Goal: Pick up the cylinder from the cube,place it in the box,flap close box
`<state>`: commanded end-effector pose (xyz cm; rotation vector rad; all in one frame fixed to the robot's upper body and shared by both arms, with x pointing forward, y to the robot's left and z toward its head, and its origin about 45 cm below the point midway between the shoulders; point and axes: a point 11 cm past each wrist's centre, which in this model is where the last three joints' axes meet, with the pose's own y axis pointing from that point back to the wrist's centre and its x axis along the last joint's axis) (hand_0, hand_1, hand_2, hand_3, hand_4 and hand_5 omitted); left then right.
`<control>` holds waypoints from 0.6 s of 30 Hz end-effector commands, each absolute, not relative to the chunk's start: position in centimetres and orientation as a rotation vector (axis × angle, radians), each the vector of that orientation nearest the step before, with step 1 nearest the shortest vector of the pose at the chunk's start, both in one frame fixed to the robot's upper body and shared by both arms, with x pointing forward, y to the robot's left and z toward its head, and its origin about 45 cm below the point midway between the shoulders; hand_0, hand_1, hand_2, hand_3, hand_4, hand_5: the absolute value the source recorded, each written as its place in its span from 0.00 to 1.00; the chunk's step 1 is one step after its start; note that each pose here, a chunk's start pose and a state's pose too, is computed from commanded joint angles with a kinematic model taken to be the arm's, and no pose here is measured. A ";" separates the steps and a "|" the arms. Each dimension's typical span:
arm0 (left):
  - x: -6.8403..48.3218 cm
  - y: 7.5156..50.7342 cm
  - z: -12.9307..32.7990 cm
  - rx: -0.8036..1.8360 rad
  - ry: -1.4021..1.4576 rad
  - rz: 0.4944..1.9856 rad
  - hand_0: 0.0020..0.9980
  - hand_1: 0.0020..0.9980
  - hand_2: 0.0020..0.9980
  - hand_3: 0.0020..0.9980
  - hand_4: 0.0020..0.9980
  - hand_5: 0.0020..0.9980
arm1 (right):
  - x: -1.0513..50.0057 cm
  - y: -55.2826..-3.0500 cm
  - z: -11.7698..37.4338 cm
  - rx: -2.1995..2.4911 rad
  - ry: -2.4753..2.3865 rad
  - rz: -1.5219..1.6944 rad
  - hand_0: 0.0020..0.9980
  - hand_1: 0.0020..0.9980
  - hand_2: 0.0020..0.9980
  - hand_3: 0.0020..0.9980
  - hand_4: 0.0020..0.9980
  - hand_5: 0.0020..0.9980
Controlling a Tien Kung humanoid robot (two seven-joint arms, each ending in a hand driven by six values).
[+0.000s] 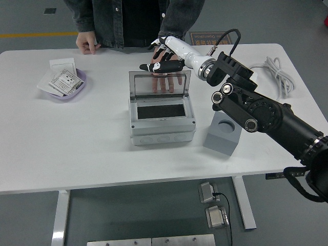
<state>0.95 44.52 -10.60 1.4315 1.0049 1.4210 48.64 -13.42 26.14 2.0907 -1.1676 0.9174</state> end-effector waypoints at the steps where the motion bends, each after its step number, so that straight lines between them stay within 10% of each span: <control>1: 1.1 44.5 -10.6 1.430 1.003 1.421 0.62 0.67 0.62 0.63 0.72 0.36 | 48.7 -13.6 25.5 2.088 -1.172 0.901 0.60 0.51 0.62 0.76 0.88 0.58; 18: 0.9 44.2 -10.7 1.424 1.006 1.417 0.62 0.67 0.62 0.63 0.72 0.36 | 47.5 -16.4 22.1 2.061 -1.151 0.857 0.60 0.51 0.62 0.76 0.87 0.58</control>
